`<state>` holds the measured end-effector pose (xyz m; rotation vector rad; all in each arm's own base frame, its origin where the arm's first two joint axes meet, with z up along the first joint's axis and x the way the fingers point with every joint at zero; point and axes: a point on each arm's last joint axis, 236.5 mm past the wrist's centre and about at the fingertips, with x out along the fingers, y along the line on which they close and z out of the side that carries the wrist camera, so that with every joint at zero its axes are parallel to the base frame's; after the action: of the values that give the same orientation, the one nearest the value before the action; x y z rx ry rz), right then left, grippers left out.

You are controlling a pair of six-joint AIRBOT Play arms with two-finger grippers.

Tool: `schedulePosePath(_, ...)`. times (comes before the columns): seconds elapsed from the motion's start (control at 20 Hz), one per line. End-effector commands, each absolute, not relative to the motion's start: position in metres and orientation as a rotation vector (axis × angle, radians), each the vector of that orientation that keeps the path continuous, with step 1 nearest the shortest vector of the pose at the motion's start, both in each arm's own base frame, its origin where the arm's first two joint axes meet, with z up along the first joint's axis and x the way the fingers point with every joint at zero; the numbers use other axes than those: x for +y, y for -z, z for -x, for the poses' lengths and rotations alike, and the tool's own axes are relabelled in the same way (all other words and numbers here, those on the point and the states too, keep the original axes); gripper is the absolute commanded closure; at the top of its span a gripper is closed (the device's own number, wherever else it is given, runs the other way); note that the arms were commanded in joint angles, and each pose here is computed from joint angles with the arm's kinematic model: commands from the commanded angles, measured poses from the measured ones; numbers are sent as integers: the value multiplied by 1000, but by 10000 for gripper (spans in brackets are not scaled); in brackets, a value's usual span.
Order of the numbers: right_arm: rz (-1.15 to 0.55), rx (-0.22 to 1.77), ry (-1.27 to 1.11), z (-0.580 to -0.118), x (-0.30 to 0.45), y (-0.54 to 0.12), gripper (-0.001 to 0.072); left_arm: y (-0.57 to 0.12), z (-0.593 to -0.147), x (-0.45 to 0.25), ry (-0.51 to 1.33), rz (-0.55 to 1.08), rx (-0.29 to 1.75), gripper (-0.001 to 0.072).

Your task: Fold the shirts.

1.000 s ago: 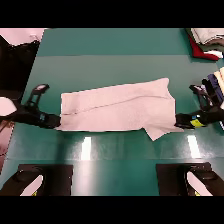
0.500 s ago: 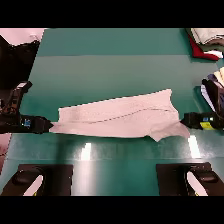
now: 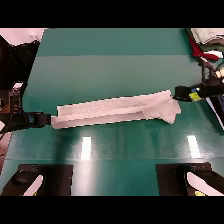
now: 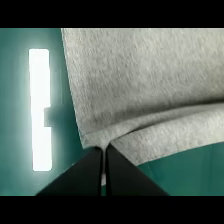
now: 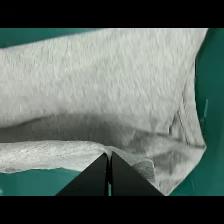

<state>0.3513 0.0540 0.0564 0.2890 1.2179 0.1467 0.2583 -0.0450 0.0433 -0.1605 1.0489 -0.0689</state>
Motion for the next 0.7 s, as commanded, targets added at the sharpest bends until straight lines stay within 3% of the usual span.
schedulePosePath(0.0,-235,1209,-190,-389,63,-44,699,-32,-272,-40,27,198,987,685)
schedulePosePath(0.35,-224,1185,-195,-427,68,-30,697,-46,-298,-37,27,190,855,684)
schedulePosePath(0.65,-228,1136,-184,-439,66,-31,696,-28,-313,-38,10,214,878,683)
